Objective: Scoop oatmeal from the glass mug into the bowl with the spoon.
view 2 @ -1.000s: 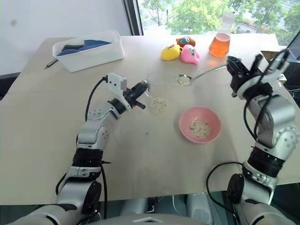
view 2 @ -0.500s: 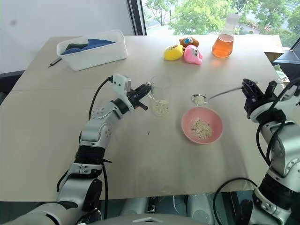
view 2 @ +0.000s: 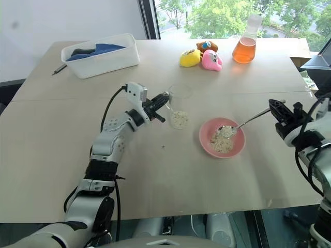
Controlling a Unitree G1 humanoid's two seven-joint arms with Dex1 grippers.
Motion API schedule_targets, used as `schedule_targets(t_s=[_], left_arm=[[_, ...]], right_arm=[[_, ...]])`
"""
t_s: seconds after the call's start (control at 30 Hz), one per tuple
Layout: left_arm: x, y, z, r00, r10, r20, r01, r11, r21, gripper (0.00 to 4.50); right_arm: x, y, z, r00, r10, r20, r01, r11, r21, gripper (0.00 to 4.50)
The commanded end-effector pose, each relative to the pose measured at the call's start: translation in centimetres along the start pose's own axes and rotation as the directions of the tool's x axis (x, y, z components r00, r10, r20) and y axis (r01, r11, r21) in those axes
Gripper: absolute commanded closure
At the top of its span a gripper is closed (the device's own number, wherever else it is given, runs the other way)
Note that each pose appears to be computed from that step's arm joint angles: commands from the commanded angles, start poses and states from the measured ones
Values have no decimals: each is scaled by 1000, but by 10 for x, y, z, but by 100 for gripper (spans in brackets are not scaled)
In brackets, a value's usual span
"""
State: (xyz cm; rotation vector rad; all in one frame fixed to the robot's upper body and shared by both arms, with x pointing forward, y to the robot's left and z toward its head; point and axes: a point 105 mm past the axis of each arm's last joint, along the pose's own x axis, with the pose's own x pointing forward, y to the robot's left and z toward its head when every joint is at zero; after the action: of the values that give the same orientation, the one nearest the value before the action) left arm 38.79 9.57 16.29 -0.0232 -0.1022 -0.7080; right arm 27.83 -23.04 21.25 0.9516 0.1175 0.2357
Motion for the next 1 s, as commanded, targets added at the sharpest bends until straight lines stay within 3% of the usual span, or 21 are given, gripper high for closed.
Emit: schedule_targets(t_s=[0.03, 0.3, 0.4, 0.77, 1.0], left_arm=[[4, -6, 19, 998, -25, 64, 23, 999, 44, 429], [2, -4, 19, 998, -10, 68, 7, 999, 43, 429], [3, -5, 18, 997, -7, 70, 4, 999, 42, 429], [1, -3, 20, 996, 18, 89, -22, 999, 41, 429], [-1, -4, 20, 996, 24, 91, -28, 999, 42, 429]], right_arm=[[0, 16, -6, 994, 58, -97, -68, 992, -103, 450], [11, 33, -9, 970, 26, -243, -104, 944, -313, 450], [23, 48, -12, 956, 34, -291, -161, 891, -425, 450], [47, 64, -9, 946, -4, -325, -235, 683, -692, 450], [49, 95, -19, 926, 25, -376, -345, 460, -818, 450]])
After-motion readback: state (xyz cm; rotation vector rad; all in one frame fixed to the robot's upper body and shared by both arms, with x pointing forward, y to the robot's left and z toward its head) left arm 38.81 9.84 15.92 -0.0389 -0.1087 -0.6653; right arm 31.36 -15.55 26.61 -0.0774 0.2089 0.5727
